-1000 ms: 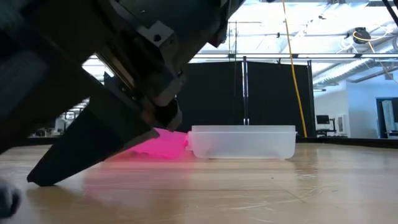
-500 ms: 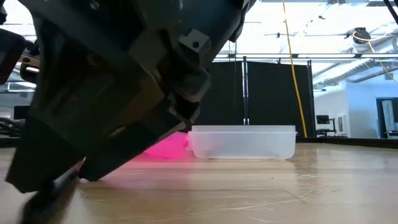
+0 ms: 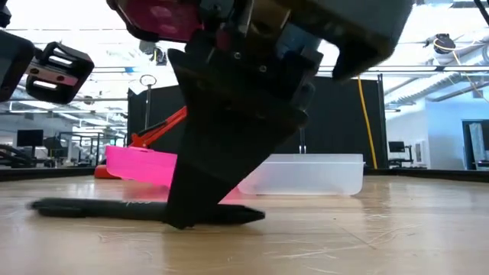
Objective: Pick & place school supplies into a supply box
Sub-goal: Put the black pen into the pink supply box
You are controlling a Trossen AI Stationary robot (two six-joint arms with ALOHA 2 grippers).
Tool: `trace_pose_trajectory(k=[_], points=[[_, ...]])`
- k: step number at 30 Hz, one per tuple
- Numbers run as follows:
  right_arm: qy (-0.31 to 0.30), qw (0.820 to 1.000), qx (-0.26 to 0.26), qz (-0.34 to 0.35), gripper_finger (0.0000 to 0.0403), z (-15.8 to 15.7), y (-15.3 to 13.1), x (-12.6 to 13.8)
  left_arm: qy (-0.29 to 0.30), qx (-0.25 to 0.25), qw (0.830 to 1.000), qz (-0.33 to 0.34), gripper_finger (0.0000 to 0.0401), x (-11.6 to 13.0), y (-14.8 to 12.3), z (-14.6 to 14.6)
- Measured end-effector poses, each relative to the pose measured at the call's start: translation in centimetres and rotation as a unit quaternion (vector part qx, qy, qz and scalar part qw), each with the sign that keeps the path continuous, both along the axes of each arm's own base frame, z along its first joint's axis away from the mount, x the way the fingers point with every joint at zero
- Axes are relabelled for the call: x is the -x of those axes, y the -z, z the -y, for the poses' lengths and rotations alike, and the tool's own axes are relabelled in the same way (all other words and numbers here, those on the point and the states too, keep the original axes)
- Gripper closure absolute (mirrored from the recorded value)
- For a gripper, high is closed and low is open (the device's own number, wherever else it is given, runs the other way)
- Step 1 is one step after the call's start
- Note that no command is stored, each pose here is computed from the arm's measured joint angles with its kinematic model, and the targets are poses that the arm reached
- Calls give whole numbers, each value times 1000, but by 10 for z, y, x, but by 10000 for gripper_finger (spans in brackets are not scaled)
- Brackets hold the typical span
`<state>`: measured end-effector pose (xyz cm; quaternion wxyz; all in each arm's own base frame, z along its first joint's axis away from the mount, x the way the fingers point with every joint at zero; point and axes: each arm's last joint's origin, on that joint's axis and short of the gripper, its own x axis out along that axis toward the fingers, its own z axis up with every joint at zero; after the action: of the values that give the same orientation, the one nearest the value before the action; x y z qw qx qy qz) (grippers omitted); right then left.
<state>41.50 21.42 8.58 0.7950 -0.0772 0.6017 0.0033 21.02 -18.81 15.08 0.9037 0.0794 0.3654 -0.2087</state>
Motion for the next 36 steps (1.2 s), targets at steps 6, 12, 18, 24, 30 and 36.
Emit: trace_pose_trajectory(k=[6,12,18,24,30,36], points=[[31,998,-45,-25,368,8,3,0,39,-6,998,57,364,-5,-7,4],[85,992,-86,-30,383,14,2,-3,92,-39,989,109,364,-7,-12,7],[125,985,-116,14,383,13,-54,5,124,-75,980,134,364,-7,-13,8],[196,969,-102,111,384,13,-147,38,130,-72,979,137,364,-5,-14,11],[338,924,-66,167,384,40,-190,64,135,-73,979,135,364,-3,-13,13],[453,872,-114,148,384,69,-190,69,134,-76,979,132,364,-3,-13,12]])
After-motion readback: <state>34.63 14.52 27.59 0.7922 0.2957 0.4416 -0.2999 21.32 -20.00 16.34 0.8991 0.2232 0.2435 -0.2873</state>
